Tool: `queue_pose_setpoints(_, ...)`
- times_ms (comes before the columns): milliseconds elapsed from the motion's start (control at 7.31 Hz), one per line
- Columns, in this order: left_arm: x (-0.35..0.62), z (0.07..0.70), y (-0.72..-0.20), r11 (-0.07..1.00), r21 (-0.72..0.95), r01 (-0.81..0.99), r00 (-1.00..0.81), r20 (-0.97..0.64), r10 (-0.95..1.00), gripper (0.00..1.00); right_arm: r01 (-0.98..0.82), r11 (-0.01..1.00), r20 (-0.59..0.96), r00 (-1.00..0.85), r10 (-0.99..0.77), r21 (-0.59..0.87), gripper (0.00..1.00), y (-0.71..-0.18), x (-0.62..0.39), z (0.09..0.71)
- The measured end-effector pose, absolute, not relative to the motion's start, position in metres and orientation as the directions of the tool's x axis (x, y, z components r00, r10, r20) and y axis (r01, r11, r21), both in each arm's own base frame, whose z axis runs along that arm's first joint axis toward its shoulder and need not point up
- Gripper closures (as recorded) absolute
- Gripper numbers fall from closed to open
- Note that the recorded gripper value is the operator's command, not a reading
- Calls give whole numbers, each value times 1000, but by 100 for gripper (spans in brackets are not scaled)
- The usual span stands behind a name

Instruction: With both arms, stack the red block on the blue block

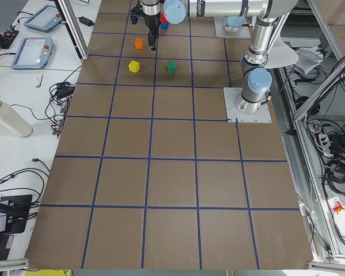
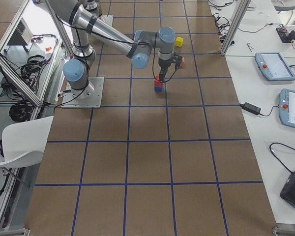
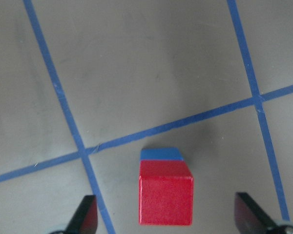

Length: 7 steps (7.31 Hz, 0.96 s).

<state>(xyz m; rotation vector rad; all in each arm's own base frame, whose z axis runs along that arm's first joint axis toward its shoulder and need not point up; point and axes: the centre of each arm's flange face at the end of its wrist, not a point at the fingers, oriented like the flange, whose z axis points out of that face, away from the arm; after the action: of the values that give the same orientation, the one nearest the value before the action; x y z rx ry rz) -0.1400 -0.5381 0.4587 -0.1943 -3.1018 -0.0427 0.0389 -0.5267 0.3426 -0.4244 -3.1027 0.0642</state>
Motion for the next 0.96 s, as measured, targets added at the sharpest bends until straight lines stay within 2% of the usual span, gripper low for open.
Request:
queue_pose_setpoints(410,-140,461,-537,992,17,124,-992,33,123,0,127,990,2,-992,127,-54,0,-513,118,453)
queue_pose_setpoints(957,-139,468,-537,993,-10,118,-993,26,118,0,43,997,3,-999,43,-64,0,-501,163,473)
